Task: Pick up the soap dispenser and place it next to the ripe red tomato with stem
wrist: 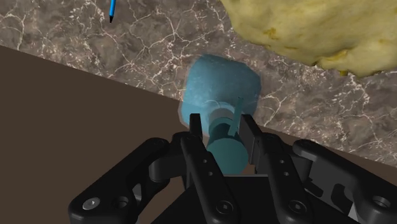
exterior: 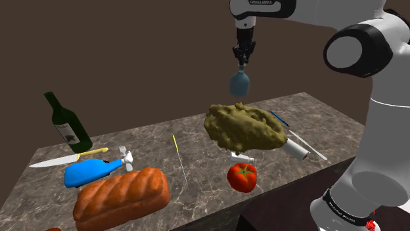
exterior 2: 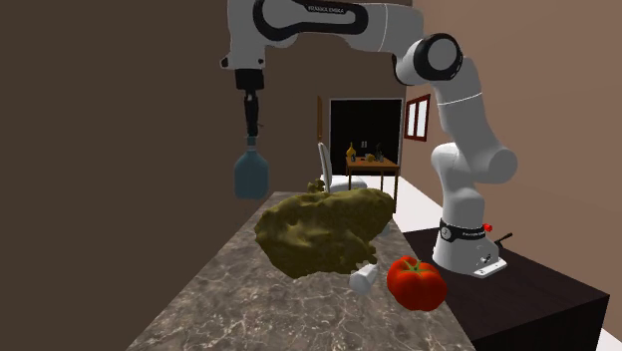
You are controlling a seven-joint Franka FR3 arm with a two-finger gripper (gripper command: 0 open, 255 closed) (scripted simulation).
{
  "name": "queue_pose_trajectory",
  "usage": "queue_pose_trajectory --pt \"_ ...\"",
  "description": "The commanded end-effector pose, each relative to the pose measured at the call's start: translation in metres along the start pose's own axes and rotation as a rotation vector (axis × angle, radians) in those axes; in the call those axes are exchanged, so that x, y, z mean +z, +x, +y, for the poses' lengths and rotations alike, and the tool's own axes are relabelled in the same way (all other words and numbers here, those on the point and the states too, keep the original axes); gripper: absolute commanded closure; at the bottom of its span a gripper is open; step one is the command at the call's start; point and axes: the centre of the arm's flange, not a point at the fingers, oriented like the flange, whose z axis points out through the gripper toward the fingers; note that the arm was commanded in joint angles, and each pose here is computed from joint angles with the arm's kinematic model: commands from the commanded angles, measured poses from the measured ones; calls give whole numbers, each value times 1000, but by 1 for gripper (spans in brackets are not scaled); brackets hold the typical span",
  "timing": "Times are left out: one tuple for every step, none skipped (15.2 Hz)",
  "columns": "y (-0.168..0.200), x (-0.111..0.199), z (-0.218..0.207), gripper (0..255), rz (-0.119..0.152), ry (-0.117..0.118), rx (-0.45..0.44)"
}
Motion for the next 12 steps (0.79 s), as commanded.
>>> queue_pose_trajectory --pt "-11 -9 -22 255 1 0 1" --pt "-18 -14 -32 255 1 0 1" --pt "-24 -19 -43 255 1 0 1" --pt "-30 -24 -53 255 1 0 1" --pt "-37 -29 -64 255 1 0 1" --pt "-43 -34 -74 255 1 0 1" --pt "-49 -39 -85 255 1 0 1" --pt "-56 -43 -96 255 1 0 1" --pt "-62 -48 -106 255 1 0 1" --pt "-68 -53 -117 255 1 0 1" --pt "-74 -58 -127 255 1 0 1" --pt "-81 -63 -138 255 1 0 1"
